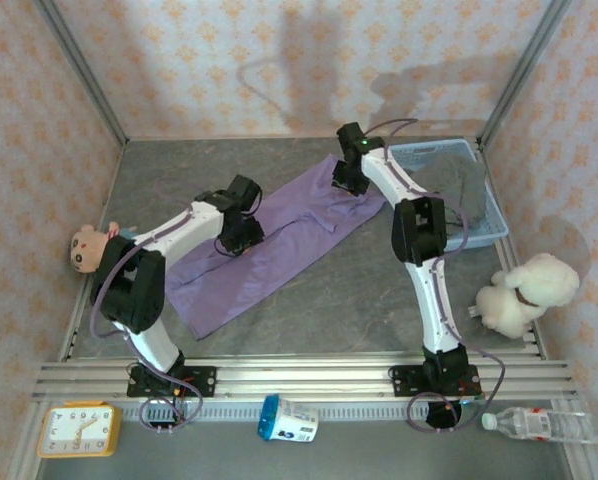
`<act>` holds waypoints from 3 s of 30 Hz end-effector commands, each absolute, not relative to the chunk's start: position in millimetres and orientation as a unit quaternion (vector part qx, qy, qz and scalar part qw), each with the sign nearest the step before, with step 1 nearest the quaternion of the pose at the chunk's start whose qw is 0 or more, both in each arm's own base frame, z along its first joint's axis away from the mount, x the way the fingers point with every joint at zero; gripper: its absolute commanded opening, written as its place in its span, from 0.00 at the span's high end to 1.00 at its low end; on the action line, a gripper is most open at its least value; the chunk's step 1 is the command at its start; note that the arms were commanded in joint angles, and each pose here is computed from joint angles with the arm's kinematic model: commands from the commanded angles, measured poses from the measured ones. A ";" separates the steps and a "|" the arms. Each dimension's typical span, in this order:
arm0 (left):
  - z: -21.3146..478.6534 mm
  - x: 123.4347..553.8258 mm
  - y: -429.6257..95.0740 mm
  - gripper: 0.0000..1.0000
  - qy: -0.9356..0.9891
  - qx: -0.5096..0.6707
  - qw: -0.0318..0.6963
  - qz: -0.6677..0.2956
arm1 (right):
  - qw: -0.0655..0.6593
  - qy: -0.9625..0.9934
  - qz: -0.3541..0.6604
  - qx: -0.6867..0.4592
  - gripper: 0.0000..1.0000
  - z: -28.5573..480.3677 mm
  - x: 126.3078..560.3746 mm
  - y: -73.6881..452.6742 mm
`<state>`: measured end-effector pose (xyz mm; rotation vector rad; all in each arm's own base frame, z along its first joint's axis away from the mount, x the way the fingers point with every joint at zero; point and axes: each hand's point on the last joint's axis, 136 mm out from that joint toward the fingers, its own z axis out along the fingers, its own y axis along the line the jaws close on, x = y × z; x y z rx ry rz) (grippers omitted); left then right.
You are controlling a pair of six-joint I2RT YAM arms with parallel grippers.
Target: Fold and stack the mixed laundry pile
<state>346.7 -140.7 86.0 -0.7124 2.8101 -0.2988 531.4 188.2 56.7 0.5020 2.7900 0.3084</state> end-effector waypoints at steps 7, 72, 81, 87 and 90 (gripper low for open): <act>96.1 360.4 -88.8 1.00 0.968 -0.209 0.132 -0.037 | 0.155 0.954 0.176 0.184 0.66 100.0 470.3 234.5; 27.1 262.0 -229.3 1.00 0.979 -0.186 0.029 -0.073 | 0.075 0.934 0.233 0.259 0.66 8.4 542.5 234.5; 70.7 278.3 -298.7 1.00 0.970 -0.185 0.073 -0.142 | 0.118 0.921 0.304 0.213 0.59 51.3 579.8 251.4; 101.3 270.7 -249.3 0.98 0.971 -0.184 0.129 -0.086 | 0.136 0.925 0.304 0.183 0.57 100.7 563.2 244.1; 103.2 260.8 -222.1 0.98 0.971 -0.185 0.137 -0.065 | 0.136 0.933 0.288 0.168 0.57 114.1 540.0 240.7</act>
